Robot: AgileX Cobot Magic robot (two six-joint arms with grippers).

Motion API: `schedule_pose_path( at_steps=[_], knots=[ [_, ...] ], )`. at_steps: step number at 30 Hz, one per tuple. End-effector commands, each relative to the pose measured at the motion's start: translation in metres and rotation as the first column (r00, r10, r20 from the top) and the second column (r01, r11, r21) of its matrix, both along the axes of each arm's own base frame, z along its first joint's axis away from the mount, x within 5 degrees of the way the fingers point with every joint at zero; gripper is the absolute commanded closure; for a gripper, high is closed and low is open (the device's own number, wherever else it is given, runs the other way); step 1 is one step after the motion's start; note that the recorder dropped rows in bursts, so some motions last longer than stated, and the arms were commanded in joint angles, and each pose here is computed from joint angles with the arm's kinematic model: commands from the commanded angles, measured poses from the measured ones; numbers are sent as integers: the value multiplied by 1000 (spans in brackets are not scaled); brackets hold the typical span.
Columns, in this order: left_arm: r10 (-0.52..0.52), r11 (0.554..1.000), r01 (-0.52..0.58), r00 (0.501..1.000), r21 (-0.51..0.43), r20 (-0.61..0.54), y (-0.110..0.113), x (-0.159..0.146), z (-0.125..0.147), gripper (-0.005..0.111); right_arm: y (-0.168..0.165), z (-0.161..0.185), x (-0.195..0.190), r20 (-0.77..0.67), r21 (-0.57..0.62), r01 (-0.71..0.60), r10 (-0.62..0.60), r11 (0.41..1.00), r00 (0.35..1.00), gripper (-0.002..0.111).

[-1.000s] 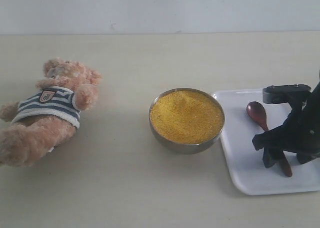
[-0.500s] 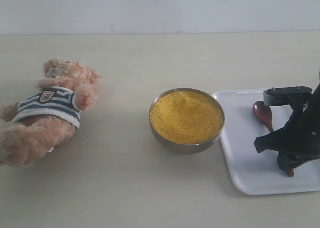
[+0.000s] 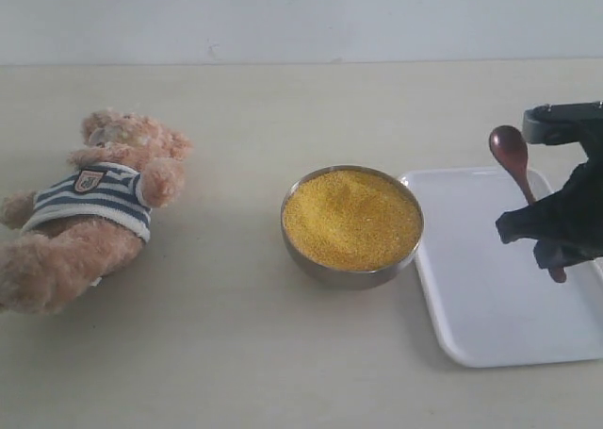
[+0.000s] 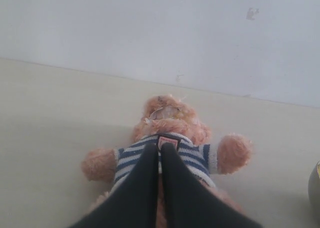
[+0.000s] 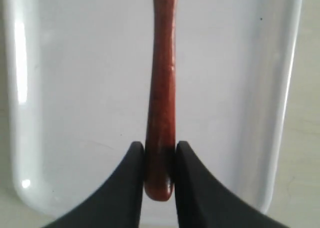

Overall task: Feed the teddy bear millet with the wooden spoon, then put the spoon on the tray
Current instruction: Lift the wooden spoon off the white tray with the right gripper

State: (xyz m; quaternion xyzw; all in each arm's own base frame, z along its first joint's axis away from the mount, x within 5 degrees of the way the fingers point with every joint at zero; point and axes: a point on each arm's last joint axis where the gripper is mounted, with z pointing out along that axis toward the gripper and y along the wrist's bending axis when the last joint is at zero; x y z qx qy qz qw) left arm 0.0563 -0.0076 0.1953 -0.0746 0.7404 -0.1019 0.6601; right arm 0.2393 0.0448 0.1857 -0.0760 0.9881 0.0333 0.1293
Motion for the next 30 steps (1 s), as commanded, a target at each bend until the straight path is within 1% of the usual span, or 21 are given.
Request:
schedule_pose_path(
  at_steps=[1,4,7,10,12,14,16,17,22,23,26,27,30],
  knots=[
    [-4,1000,4,1000,-6,0,-1,0,0,103,0,31,-5,31,-14,-66,66,998,997,109],
    [-5,1000,5,1000,-19,1,-1,0,0,103,0,52,-2,20,-22,-98,98,995,995,109],
    [-10,1000,10,1000,-20,-2,-1,0,0,103,1,73,4,23,-52,-165,167,985,986,109],
    [-32,999,32,999,-20,-11,-3,-1,-1,103,4,93,7,16,-157,-250,256,955,967,109],
    [-50,999,50,999,-20,-13,-4,-1,-1,103,8,106,7,-4,-263,-312,322,913,947,109],
    [-64,998,63,998,-20,-13,-4,-1,-1,103,13,117,6,-35,-370,-366,381,854,924,109],
    [-73,997,72,997,-20,-13,-5,-1,-1,103,19,124,4,-60,-440,-403,422,802,905,109],
    [-76,997,75,997,-20,-13,-5,-1,-1,103,25,127,3,-62,-484,-432,463,761,884,109],
    [-92,996,92,996,-20,-15,-6,-1,-1,103,56,132,-5,-75,-605,-524,612,600,787,109],
    [-94,995,93,995,-20,-15,-6,-1,-1,103,65,132,-7,-83,-629,-542,645,558,760,109],
    [-92,996,92,996,-20,-14,-6,-1,-1,103,83,130,-7,-116,-706,-557,704,437,700,109],
    [-92,996,92,996,-20,-14,-6,-1,-1,103,88,128,-6,-124,-720,-558,715,412,688,109],
    [-92,996,92,996,-20,-14,-6,-1,-1,103,108,116,-4,-184,-757,-579,752,303,633,109]
  ],
)
